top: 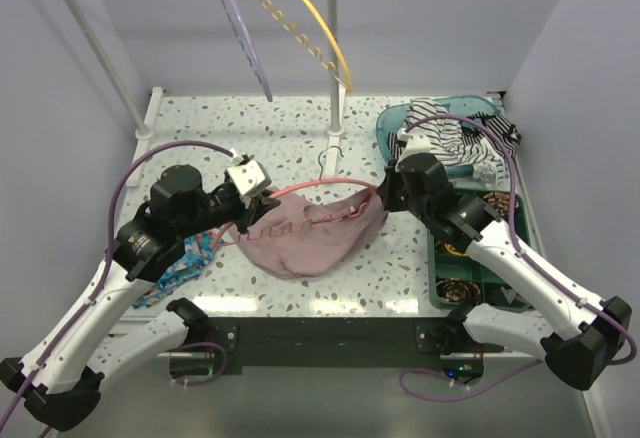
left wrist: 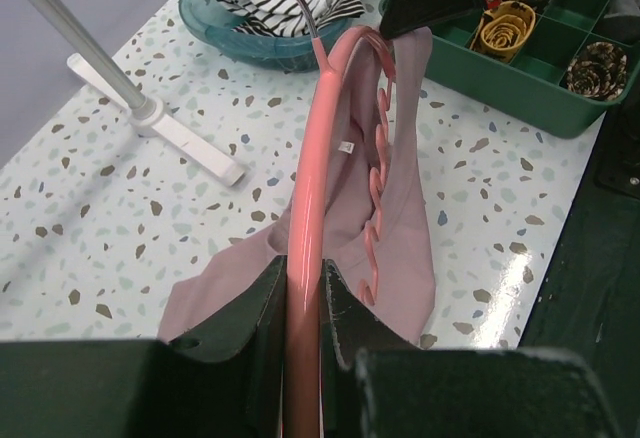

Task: Place the tank top on the hanger

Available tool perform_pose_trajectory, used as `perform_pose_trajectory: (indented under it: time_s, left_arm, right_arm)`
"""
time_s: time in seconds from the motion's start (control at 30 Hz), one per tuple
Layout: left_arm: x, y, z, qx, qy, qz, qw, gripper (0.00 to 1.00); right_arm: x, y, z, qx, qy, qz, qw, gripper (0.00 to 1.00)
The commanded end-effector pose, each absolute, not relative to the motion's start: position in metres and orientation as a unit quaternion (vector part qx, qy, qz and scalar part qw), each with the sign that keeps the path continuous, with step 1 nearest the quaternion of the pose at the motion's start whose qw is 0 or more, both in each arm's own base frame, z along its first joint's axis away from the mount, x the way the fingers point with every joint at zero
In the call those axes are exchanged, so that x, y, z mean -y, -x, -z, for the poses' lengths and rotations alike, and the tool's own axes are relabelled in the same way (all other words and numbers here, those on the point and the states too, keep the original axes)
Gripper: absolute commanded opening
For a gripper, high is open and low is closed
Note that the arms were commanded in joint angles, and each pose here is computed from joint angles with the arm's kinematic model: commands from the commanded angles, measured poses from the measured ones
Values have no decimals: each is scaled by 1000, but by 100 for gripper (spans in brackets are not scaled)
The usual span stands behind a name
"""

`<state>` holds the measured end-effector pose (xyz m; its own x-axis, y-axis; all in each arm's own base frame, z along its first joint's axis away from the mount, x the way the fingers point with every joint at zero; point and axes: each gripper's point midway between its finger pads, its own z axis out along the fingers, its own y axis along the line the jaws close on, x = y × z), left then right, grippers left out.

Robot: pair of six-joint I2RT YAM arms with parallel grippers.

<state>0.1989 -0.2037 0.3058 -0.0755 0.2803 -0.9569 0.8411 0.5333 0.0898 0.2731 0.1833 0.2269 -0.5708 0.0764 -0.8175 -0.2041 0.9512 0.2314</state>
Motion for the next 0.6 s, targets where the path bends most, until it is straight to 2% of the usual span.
perform_pose_trajectory:
  time_s: [0.0, 0.3, 0.57]
  left_arm:
    - [214, -206, -347, -615, -429, 254, 611, 0]
    - [234, -206, -316, -598, -458, 292, 590, 0]
    - [250, -208, -317, -573, -461, 324, 596, 0]
  right_arm:
    - [-175, -271, -243, -861, 39, -146, 486, 0]
    - [-183, -279, -273, -847, 49, -158, 505, 0]
    - [-189, -284, -306, -826, 62, -173, 533, 0]
